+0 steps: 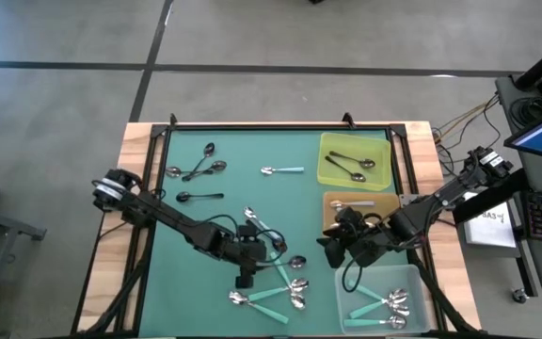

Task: Sort silverware by color (type)
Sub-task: Put the black spoon into the yellow bin

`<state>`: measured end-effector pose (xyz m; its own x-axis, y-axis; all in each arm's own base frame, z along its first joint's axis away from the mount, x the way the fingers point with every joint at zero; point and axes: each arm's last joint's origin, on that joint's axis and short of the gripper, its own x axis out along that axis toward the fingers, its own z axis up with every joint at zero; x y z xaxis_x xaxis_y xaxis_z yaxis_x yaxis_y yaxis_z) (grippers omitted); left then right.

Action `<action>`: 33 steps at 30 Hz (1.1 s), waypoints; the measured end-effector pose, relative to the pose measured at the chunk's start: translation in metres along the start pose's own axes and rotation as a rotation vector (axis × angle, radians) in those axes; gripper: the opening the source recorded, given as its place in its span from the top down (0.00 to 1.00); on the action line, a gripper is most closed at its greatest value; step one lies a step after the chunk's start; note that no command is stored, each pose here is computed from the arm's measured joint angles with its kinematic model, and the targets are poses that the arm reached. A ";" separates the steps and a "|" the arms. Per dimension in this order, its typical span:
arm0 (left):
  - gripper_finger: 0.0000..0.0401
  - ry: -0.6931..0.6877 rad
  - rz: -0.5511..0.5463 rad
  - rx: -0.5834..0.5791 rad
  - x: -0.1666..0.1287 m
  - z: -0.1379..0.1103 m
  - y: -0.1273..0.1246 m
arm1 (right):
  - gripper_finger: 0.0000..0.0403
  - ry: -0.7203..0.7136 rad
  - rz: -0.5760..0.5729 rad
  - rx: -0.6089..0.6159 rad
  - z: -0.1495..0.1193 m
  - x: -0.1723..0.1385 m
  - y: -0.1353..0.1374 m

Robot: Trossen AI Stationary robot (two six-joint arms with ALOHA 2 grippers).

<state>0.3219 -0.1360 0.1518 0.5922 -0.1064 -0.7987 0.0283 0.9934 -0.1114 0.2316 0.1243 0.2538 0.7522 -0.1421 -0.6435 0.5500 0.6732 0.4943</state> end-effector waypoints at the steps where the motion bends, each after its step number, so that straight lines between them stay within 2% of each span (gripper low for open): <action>1: 0.62 -0.008 -0.003 0.001 0.000 0.001 0.000 | 0.58 0.004 0.002 0.000 0.000 0.000 0.000; 8: 0.62 -0.053 -0.013 0.006 0.003 0.004 -0.002 | 0.58 0.015 0.007 0.001 0.000 0.000 0.000; 14: 0.62 -0.085 -0.027 -0.005 0.017 0.003 -0.004 | 0.58 0.016 0.007 0.002 0.000 0.000 0.000; 23: 0.63 -0.047 -0.012 -0.019 0.036 -0.007 -0.003 | 0.58 0.019 0.007 0.009 -0.001 0.000 0.000; 27: 0.71 -0.034 0.008 -0.056 0.044 -0.011 -0.002 | 0.58 0.022 0.008 0.009 -0.001 0.000 0.000; 31: 0.91 -0.030 0.014 -0.119 0.045 -0.011 -0.002 | 0.58 0.022 0.008 0.009 -0.001 0.000 0.000; 33: 0.94 -0.035 0.010 -0.151 0.043 -0.010 -0.002 | 0.58 0.022 0.008 0.006 -0.001 0.000 0.000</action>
<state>0.3392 -0.1428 0.1114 0.6195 -0.0919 -0.7796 -0.0978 0.9763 -0.1929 0.2316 0.1250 0.2535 0.7483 -0.1209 -0.6523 0.5465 0.6696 0.5029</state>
